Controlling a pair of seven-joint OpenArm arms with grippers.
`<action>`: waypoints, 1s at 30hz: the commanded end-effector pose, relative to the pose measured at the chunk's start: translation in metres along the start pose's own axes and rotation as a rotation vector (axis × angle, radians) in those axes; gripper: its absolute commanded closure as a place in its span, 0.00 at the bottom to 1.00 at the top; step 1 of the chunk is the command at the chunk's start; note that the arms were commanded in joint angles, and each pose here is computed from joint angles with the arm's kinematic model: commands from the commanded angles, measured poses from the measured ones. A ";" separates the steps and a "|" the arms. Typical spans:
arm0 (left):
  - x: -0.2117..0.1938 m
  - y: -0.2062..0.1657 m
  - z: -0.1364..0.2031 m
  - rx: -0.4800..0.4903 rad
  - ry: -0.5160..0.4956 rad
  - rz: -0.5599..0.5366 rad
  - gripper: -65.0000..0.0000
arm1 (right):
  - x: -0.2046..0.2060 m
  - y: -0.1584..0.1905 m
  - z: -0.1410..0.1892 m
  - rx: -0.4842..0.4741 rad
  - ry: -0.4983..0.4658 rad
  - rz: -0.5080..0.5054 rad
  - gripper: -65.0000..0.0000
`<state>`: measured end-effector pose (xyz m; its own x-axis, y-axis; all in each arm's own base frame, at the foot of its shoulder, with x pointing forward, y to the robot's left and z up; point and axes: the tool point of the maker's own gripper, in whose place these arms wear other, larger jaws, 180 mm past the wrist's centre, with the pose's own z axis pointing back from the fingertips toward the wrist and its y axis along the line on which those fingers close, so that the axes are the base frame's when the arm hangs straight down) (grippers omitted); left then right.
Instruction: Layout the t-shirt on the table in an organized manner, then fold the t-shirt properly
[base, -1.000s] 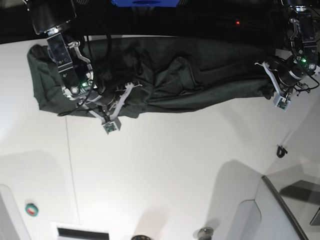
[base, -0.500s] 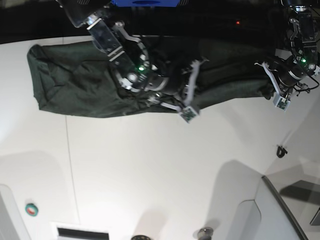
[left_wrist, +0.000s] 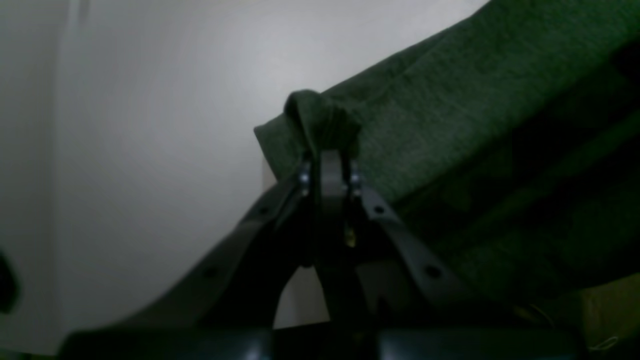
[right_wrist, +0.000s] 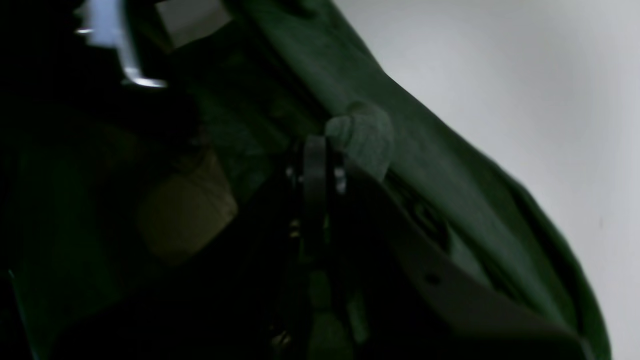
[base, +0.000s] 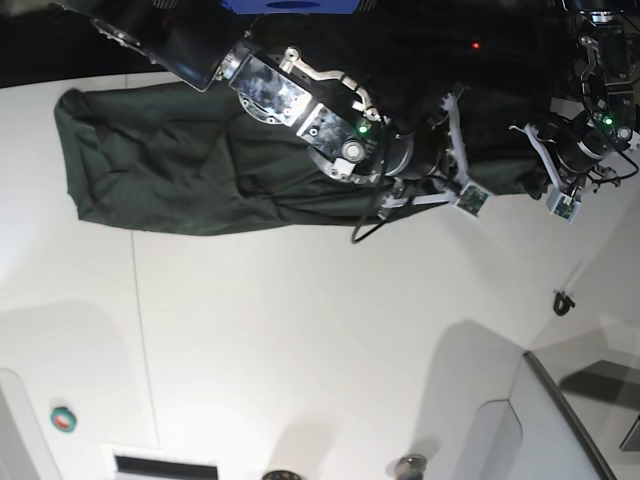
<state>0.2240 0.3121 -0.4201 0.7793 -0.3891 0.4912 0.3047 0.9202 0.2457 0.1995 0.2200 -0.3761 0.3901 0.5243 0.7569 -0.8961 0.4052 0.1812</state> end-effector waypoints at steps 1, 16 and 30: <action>0.016 0.010 0.006 0.024 -0.046 -0.017 1.00 | 0.031 0.005 0.002 0.019 -0.077 0.033 0.99; 0.019 0.010 0.008 0.029 -0.053 -0.025 1.00 | 0.068 0.009 0.005 0.029 -0.204 0.118 0.92; 0.017 0.010 0.008 0.030 -0.047 -0.028 1.00 | 0.015 -0.168 0.135 -0.438 -0.253 -0.161 0.42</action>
<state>0.2283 0.3094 -0.4137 0.7650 -0.4029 0.5024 0.3113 0.9143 0.2592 0.3273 0.0511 -0.3198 0.4278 0.2670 0.8635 -0.6210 0.7810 0.0662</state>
